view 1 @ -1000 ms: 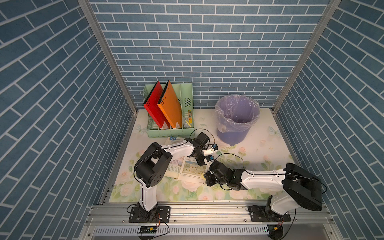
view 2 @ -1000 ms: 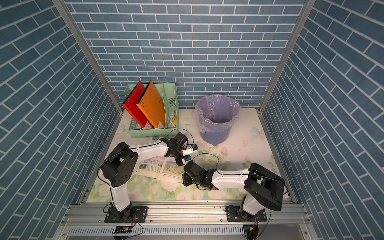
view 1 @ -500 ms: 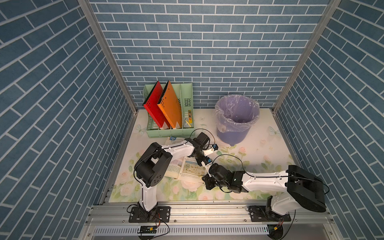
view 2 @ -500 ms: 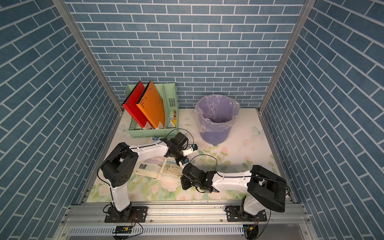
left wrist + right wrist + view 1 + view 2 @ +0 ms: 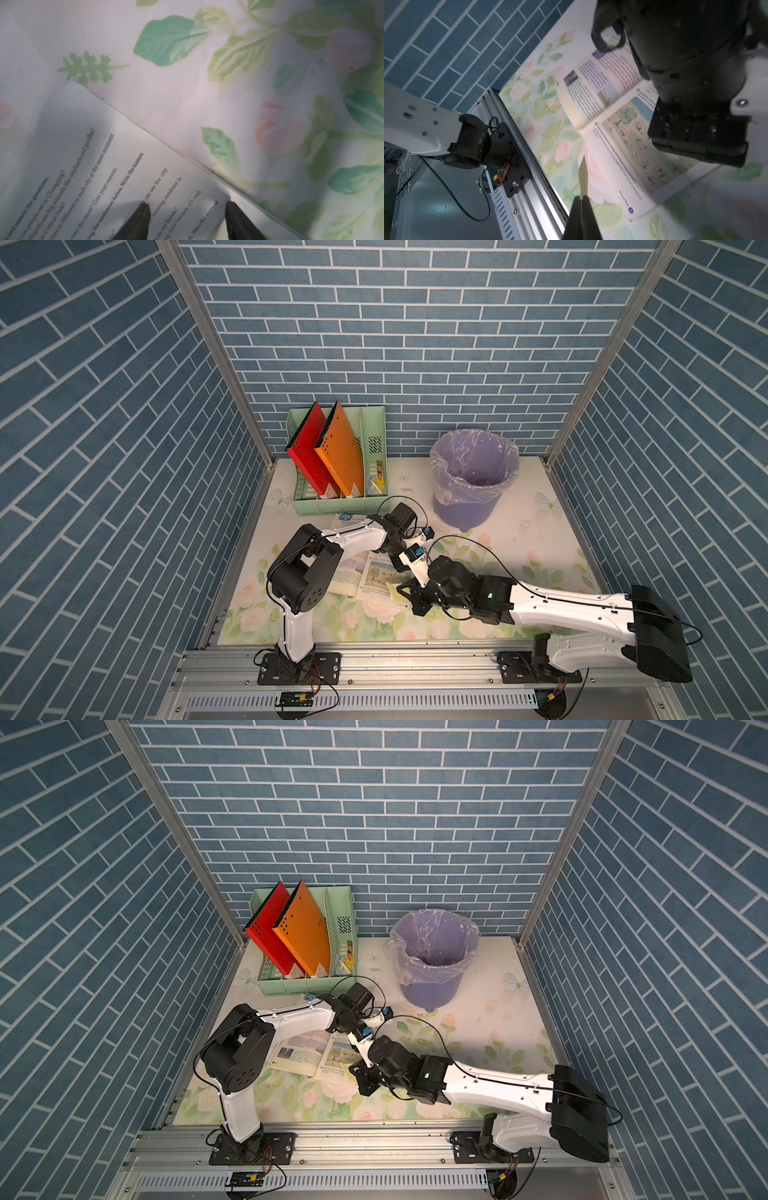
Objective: Peel off the used sticky note
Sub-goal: Tear off the note from the book, then place the note in the trash bin, then close the book at the center of the board.
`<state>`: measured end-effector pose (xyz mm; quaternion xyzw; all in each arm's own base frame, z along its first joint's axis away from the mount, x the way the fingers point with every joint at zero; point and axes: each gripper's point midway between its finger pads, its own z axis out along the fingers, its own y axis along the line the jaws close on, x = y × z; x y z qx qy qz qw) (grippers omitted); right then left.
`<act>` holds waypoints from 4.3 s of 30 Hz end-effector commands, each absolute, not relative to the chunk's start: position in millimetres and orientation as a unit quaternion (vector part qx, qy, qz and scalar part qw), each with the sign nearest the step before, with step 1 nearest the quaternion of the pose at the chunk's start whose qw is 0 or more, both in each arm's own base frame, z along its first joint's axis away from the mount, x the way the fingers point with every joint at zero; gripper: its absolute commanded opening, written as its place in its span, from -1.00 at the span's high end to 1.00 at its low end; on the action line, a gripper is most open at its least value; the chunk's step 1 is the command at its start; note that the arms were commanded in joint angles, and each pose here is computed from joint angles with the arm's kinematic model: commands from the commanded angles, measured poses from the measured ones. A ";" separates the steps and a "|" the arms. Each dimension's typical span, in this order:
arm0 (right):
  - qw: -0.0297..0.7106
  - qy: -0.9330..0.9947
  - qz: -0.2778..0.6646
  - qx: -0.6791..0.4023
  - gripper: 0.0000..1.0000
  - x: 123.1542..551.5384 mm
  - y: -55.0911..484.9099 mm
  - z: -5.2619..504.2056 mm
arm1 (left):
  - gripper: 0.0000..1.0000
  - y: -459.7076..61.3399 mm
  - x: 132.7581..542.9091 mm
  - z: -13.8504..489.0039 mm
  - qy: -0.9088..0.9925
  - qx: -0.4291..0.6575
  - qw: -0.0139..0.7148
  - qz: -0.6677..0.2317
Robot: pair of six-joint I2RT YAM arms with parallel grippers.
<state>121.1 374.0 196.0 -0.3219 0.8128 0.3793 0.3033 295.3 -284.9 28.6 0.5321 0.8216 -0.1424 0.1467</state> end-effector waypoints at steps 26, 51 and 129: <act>0.461 0.887 0.011 -0.034 1.00 435.0 184.9 367.2 | -0.99 -126.9 295.9 152.6 0.873 0.393 0.211 -0.198; 0.449 0.892 -0.037 -0.023 -0.83 448.3 171.7 361.0 | -1.00 -80.8 307.2 156.0 0.897 0.321 0.237 -0.190; 0.123 0.935 0.320 -0.086 -0.76 232.3 373.7 27.5 | -0.63 -97.3 318.3 24.1 0.926 0.149 0.142 -0.315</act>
